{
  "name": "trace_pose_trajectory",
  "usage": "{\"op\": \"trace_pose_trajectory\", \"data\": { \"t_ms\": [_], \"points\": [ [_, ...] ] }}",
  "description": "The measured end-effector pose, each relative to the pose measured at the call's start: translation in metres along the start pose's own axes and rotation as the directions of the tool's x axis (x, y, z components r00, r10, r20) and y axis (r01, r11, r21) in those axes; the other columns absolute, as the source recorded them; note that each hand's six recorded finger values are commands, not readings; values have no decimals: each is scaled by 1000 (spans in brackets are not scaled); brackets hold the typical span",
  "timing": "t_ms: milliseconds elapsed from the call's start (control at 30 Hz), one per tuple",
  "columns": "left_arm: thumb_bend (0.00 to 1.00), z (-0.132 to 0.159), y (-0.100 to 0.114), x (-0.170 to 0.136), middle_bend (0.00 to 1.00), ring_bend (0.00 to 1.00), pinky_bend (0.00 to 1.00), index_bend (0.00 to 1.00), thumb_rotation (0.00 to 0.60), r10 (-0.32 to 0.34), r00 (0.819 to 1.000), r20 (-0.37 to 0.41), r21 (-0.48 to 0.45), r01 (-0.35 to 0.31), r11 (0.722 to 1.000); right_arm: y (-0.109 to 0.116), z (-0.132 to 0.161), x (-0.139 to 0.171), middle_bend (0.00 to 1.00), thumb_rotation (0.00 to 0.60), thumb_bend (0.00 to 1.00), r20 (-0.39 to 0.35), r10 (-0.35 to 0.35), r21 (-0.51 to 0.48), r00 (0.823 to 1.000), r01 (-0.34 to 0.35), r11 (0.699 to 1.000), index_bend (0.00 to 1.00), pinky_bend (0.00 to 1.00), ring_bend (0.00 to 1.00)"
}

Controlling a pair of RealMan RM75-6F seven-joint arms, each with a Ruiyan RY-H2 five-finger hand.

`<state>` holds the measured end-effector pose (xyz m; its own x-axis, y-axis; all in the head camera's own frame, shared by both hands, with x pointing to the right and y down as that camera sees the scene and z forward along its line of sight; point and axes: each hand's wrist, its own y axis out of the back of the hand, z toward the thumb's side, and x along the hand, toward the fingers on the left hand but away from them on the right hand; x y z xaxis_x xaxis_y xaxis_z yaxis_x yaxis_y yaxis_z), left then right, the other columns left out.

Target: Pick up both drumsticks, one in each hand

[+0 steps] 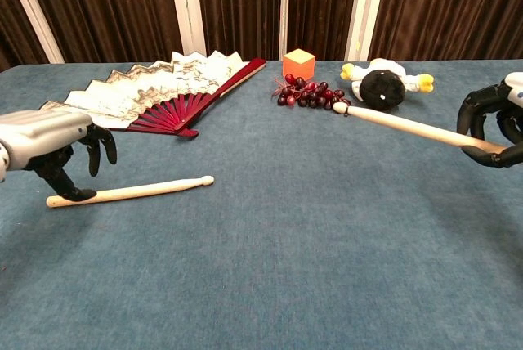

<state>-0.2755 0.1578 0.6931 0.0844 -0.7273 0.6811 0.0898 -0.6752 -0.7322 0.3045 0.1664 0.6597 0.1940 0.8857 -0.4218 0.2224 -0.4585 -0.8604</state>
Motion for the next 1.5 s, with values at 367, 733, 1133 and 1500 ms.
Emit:
{"op": "trace_pose_trajectory", "data": {
  "t_ms": [367,733,1133,1500],
  "points": [
    [423,5,-18,11,453,792,959,383,600,-27,999,-28,21,27,999,-1,-2,-1,672,600,513,5,0,1,1000,-1,1000,832,846,781],
    [547,13,-33,16,687,817,967,575,600,-58,998,-27,29,59,998,-1,-4,-1,672,600,513,10,-1,0,1000,1,1000,832,846,781],
    [593,24,-6,16,760,830,973,641,600,64,998,24,-27,-63,998,1,0,0,676,600,513,4,-9,-8,1000,9,1000,837,846,781],
    [594,70,69,-4,760,830,973,641,600,247,951,184,-178,-215,960,18,28,-11,677,600,513,-22,-69,-85,997,67,994,838,846,781]
  ]
}}
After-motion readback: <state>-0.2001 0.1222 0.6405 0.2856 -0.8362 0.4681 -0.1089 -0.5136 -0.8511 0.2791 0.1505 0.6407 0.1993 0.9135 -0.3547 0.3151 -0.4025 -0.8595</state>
